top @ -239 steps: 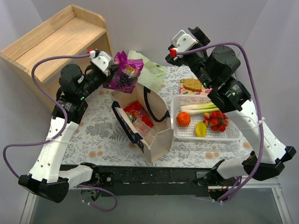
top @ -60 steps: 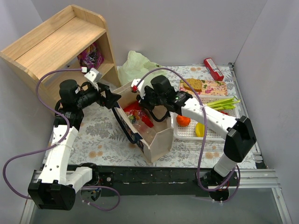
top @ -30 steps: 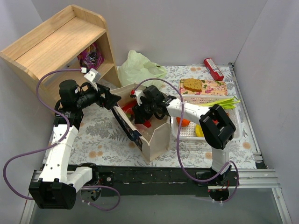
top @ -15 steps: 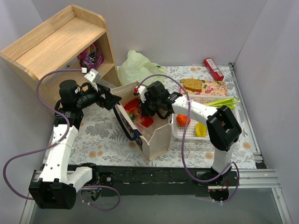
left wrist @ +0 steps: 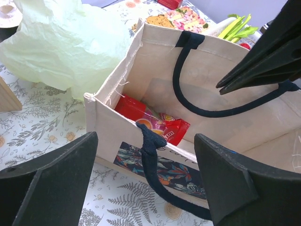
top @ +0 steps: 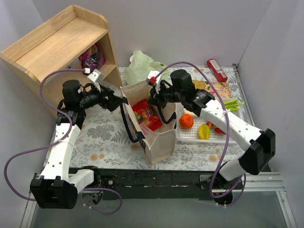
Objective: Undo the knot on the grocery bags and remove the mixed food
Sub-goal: Pick up the fake candies from the takeout bag.
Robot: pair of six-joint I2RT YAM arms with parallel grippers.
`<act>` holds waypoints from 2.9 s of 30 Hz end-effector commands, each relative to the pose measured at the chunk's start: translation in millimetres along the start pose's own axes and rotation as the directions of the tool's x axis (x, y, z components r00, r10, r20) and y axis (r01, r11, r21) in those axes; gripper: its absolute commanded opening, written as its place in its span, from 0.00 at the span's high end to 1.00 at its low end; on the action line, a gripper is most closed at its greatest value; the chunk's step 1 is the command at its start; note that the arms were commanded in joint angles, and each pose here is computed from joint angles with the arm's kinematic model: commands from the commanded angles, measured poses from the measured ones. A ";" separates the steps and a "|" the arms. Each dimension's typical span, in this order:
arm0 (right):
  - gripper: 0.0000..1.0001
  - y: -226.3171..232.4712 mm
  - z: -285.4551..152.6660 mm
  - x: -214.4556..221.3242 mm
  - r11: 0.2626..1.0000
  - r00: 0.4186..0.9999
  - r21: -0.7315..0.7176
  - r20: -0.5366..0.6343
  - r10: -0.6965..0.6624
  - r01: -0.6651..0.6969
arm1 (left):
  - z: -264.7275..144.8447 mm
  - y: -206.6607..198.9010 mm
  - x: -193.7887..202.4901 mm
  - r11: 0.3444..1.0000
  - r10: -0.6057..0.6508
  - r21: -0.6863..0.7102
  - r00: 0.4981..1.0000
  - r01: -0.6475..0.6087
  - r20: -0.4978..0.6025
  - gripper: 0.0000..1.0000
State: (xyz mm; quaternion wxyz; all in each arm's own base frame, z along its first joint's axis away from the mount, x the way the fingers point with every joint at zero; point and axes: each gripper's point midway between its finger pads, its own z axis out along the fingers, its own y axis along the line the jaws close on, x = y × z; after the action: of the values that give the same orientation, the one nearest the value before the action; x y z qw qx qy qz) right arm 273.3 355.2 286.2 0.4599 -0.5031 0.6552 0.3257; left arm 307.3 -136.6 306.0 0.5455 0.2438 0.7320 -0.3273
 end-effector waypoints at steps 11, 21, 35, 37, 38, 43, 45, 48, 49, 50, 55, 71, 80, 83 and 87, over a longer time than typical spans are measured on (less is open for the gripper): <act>0.33 -23.8 52.1 86.8 0.915 0.914 0.265 -0.191 0.359 -0.304 | -7.7 -6.9 -22.0 0.999 0.039 0.000 0.999 -0.039 0.034 0.17; 0.25 -31.9 69.4 196.2 0.837 0.783 0.442 -0.373 0.497 -0.321 | -13.4 -7.6 -19.2 0.997 0.069 -0.021 0.997 -0.069 0.023 0.16; 0.99 -18.6 62.8 114.2 0.951 0.916 0.136 -0.262 0.303 -0.276 | -13.5 -5.4 -21.8 0.996 0.090 -0.025 0.995 -0.089 0.038 0.16; 0.99 -25.5 49.9 93.2 0.964 0.939 0.149 -0.235 0.251 -0.220 | -12.9 -5.2 -23.0 0.995 0.094 -0.020 0.995 -0.093 0.043 0.16; 0.99 -23.4 39.5 84.9 0.968 0.944 0.150 -0.235 0.230 -0.199 | -11.8 -4.5 -22.3 0.996 0.093 -0.017 0.995 -0.092 0.042 0.16; 0.99 -13.9 10.2 50.3 0.988 0.978 0.108 -0.169 0.124 -0.106 | -7.2 -3.1 -28.5 0.996 0.091 -0.002 0.994 -0.091 0.059 0.16; 0.99 -3.5 1.0 30.7 0.995 0.990 0.059 -0.108 0.088 -0.082 | -5.7 -5.0 -32.7 0.996 0.090 0.016 0.994 -0.091 0.064 0.16; 0.99 11.4 -10.7 7.5 1.000 1.000 -0.015 -0.028 0.014 -0.014 | -5.1 -13.7 -42.5 0.994 0.086 0.066 0.993 -0.091 0.080 0.15; 0.99 12.6 -12.7 2.5 1.000 1.000 -0.020 -0.015 0.006 -0.006 | -3.8 -15.5 -44.2 0.994 0.069 0.083 0.994 -0.075 0.080 0.15; 0.99 14.0 -17.2 -4.7 1.000 1.000 -0.023 0.002 -0.011 0.011 | -4.2 -18.6 -47.4 0.992 0.066 0.099 0.994 -0.074 0.083 0.14; 0.99 22.2 -37.4 -42.5 0.992 0.990 -0.048 0.092 -0.111 0.116 | -8.1 -35.1 -59.0 0.981 0.056 0.178 0.995 -0.070 0.083 0.13; 0.99 11.8 -63.9 -116.8 0.787 0.760 0.058 0.223 -0.610 0.614 | -5.6 -54.0 -81.9 0.951 0.014 0.308 0.997 -0.036 0.071 0.07; 0.99 -0.8 -66.0 -123.4 0.497 0.478 0.119 0.156 -0.864 0.860 | 6.9 -45.6 -134.9 0.945 0.087 0.302 0.987 -0.126 0.138 0.05; 0.99 -7.3 -64.5 -123.6 0.315 0.302 0.146 0.106 -0.947 0.938 | 12.6 -51.7 -146.8 0.931 0.109 0.333 0.984 -0.152 0.143 0.04; 0.99 -13.6 -61.8 -127.9 0.125 0.118 0.174 0.049 -0.992 0.977 | 26.9 -58.7 -134.6 0.926 0.078 0.365 0.994 -0.098 0.070 0.04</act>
State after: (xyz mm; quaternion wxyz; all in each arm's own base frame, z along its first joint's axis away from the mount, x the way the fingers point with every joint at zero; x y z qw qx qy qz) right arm 272.0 338.3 359.9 0.5603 -0.7714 0.2909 0.0802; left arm 331.2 -180.2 446.1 0.5549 0.3518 0.6225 -0.4252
